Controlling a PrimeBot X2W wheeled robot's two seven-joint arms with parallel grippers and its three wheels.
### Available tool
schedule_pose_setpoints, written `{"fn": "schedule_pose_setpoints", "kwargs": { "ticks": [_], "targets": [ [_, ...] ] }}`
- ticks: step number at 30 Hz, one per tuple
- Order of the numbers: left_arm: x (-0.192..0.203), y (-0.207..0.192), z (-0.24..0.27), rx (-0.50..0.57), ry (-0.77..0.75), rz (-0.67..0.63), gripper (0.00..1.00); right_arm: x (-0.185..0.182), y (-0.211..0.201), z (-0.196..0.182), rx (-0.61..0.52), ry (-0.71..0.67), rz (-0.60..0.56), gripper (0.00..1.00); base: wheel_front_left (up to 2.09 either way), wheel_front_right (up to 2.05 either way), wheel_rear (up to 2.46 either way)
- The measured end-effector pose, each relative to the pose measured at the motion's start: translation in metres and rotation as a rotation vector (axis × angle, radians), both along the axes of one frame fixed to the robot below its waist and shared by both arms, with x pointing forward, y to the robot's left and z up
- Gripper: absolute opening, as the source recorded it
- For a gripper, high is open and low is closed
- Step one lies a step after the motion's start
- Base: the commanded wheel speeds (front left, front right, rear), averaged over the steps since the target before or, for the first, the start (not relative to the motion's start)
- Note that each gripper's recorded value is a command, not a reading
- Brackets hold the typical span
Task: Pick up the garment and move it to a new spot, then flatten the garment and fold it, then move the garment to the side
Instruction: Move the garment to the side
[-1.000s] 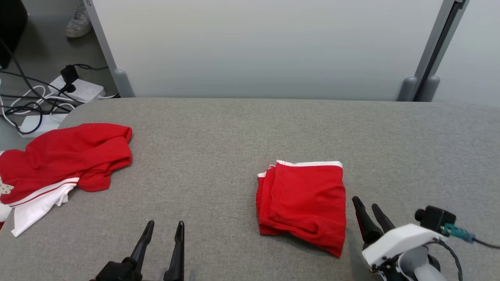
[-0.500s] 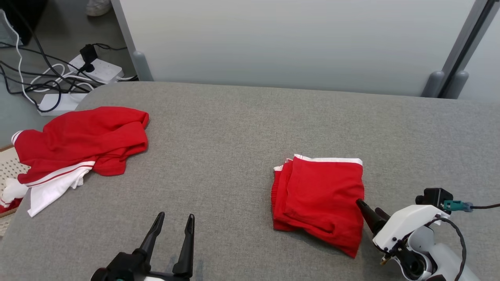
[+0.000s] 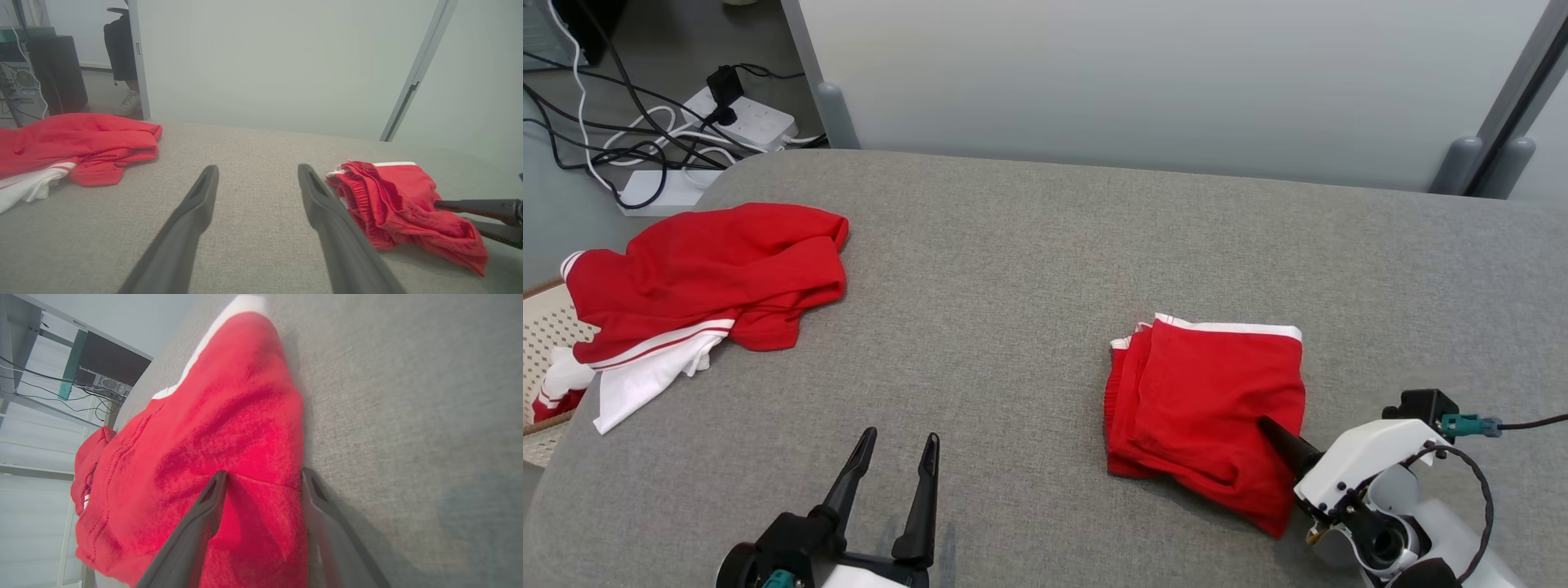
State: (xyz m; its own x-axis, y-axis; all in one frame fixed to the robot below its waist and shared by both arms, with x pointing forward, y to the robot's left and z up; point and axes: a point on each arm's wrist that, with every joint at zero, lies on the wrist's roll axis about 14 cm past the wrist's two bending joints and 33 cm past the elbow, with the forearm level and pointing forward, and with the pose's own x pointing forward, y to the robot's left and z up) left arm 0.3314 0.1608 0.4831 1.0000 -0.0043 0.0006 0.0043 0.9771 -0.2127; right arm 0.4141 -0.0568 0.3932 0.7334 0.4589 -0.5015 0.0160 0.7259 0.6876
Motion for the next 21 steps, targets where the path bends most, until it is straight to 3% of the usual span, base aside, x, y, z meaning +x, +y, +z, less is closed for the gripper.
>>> {"fn": "schedule_pose_setpoints", "kwargs": {
  "ticks": [4,5,21],
  "targets": [
    [-0.001,-0.001,-0.001,-0.001,0.003,-0.004,1.00,-0.002,0.006,-0.002,0.006,0.012,0.015,0.18,0.00,0.00,0.00],
    [-0.001,-0.001,-0.001,-0.001,0.003,-0.004,1.00,-0.003,0.007,-0.003,0.007,0.015,0.017,0.00,0.00,0.00,0.00],
    [0.005,-0.005,0.003,0.003,-0.009,-0.018,1.00,0.015,0.005,0.020,-0.094,-0.161,0.075,0.00,0.00,0.00,0.00]
  ]
}}
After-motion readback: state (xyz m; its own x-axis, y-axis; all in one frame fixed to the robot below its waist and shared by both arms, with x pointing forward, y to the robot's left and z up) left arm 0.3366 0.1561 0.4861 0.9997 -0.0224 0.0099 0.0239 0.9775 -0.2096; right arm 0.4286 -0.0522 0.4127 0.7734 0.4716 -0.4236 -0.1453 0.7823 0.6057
